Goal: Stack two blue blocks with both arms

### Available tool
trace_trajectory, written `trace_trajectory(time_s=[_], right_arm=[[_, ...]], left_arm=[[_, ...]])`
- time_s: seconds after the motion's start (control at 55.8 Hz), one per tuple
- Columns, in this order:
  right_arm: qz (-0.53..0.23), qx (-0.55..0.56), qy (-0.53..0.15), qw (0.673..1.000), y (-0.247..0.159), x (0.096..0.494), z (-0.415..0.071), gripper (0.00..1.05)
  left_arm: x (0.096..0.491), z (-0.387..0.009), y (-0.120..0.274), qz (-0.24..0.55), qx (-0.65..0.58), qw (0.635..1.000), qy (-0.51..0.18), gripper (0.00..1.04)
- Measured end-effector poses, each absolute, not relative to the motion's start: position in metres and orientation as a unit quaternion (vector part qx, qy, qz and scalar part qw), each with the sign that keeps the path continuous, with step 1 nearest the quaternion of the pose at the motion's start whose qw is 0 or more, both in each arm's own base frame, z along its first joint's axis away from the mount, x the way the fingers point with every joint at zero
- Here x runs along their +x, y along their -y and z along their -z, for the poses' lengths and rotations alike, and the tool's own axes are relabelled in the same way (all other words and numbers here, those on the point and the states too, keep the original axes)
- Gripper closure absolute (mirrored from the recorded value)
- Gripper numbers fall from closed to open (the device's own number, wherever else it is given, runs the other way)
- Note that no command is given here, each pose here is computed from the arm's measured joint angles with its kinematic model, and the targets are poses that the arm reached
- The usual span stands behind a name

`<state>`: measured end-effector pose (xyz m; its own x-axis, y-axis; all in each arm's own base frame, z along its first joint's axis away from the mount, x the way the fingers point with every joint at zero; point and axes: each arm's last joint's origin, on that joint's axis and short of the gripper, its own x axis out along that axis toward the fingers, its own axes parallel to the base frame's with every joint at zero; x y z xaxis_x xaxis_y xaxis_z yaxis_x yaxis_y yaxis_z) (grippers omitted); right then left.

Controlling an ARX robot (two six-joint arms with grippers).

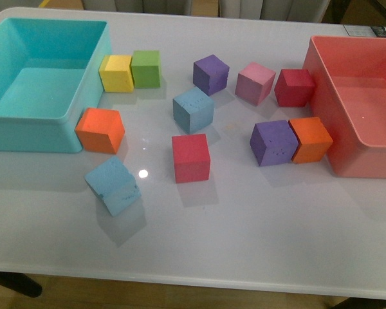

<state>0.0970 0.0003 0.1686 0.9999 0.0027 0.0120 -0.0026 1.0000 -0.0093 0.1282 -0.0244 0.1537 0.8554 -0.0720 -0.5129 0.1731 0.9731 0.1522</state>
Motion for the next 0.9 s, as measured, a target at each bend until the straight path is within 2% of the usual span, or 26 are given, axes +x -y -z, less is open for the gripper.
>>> trace_trajectory(time_s=[0.466, 0.895], right_arm=[[-0.001, -0.005, 0.006, 1.0, 0.0, 0.097, -0.169, 0.09], [-0.001, -0.005, 0.006, 1.0, 0.0, 0.097, -0.169, 0.09]], left_arm=[[0.197, -0.098, 0.065, 0.132, 0.145, 0.919, -0.341, 0.09], [0.25, -0.069, 0.081, 0.191, 0.183, 0.899, -0.349, 0.09]])
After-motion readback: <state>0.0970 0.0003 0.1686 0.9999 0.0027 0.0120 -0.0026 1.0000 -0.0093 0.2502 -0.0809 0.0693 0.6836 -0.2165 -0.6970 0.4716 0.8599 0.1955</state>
